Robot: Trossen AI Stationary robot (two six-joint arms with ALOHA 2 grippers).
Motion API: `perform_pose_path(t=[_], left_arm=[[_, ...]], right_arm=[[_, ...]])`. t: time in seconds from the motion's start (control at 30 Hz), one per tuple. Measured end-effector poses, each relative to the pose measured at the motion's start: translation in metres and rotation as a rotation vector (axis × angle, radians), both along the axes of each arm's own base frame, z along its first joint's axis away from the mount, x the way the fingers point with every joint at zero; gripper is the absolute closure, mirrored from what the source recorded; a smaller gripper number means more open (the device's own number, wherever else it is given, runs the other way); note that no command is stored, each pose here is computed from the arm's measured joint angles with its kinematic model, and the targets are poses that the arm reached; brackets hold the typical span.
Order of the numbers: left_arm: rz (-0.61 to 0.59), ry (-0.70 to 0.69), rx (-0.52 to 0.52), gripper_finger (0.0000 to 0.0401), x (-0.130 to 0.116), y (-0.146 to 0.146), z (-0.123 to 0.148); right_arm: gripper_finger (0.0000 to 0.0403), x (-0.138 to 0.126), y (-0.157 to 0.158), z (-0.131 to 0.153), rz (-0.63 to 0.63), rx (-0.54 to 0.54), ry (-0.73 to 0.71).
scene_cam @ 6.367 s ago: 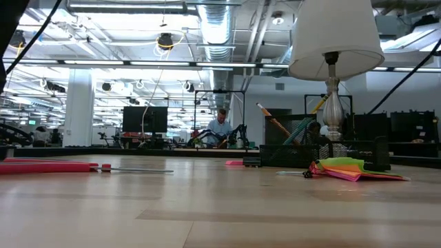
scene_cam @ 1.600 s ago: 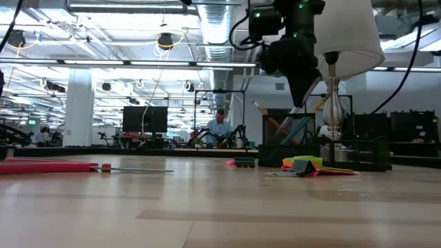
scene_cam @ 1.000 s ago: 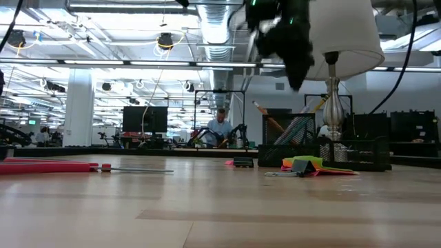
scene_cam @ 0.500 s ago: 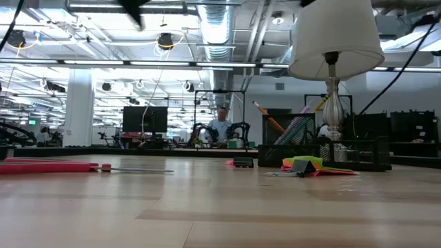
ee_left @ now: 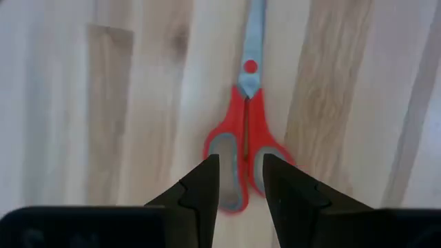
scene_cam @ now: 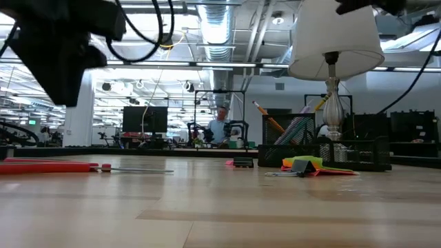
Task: Pick and place office supplies into organizer
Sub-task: Put the scissors into the desk organizer
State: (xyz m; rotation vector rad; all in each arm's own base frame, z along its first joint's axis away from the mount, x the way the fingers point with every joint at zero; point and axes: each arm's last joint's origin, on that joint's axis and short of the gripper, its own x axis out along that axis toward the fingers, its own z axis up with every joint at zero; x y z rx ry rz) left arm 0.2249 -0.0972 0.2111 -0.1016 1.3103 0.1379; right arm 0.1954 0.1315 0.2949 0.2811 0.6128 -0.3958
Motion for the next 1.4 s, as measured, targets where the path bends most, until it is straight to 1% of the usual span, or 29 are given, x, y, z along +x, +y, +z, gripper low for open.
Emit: perform_pose_path(t=[0.07,0.2,0.27,0.33,0.43,0.5,0.57,0.77,0.83,0.97,1.13,1.27,1.4], left_arm=[[-0.001,-0.005,-0.004,0.0296,-0.002,0.001,-0.011],[0.021,0.067,0.027,0.0296,-0.015,0.011,-0.035],[0.043,0.091,0.026,0.0296,-0.02,0.017,-0.046],[0.056,0.086,0.0,0.0296,-0.021,0.022,-0.055],[0.043,0.026,-0.074,0.0296,-0.016,0.027,-0.063],[0.034,0.01,-0.11,0.0296,-0.014,0.031,-0.066],[0.031,0.001,-0.118,0.0296,-0.012,0.034,-0.066],[0.038,0.023,-0.105,0.0296,-0.012,0.037,-0.069],[0.041,0.035,-0.101,0.0296,-0.012,0.037,-0.071],[0.052,0.038,-0.071,0.0296,-0.012,0.038,-0.073],[0.043,0.029,-0.078,0.0296,-0.011,0.038,-0.073],[0.07,0.046,-0.082,0.0296,-0.009,0.037,-0.077],[0.068,0.086,-0.066,0.0299,-0.007,0.035,-0.085]], right_arm=[[0.0294,0.0,0.013,-0.012,0.018,0.002,-0.004],[0.0294,0.001,0.034,-0.033,0.021,0.005,-0.013],[0.0294,0.001,0.042,-0.041,0.011,0.012,-0.008],[0.0294,0.001,0.048,-0.048,0.006,0.014,0.001],[0.0294,0.002,0.054,-0.056,-0.002,0.015,0.015],[0.0294,0.003,0.055,-0.059,-0.016,0.022,0.019],[0.0294,0.004,0.056,-0.061,-0.025,0.029,0.018],[0.0294,0.008,0.06,-0.063,-0.024,0.045,0.002],[0.0294,0.008,0.061,-0.067,-0.02,0.033,0.013],[0.0294,0.012,0.062,-0.07,-0.024,0.034,0.012],[0.0294,0.014,0.064,-0.075,-0.022,0.028,0.026],[0.0294,0.017,0.068,-0.082,-0.019,0.031,0.037],[0.0294,0.019,0.075,-0.085,-0.008,0.07,0.01]])
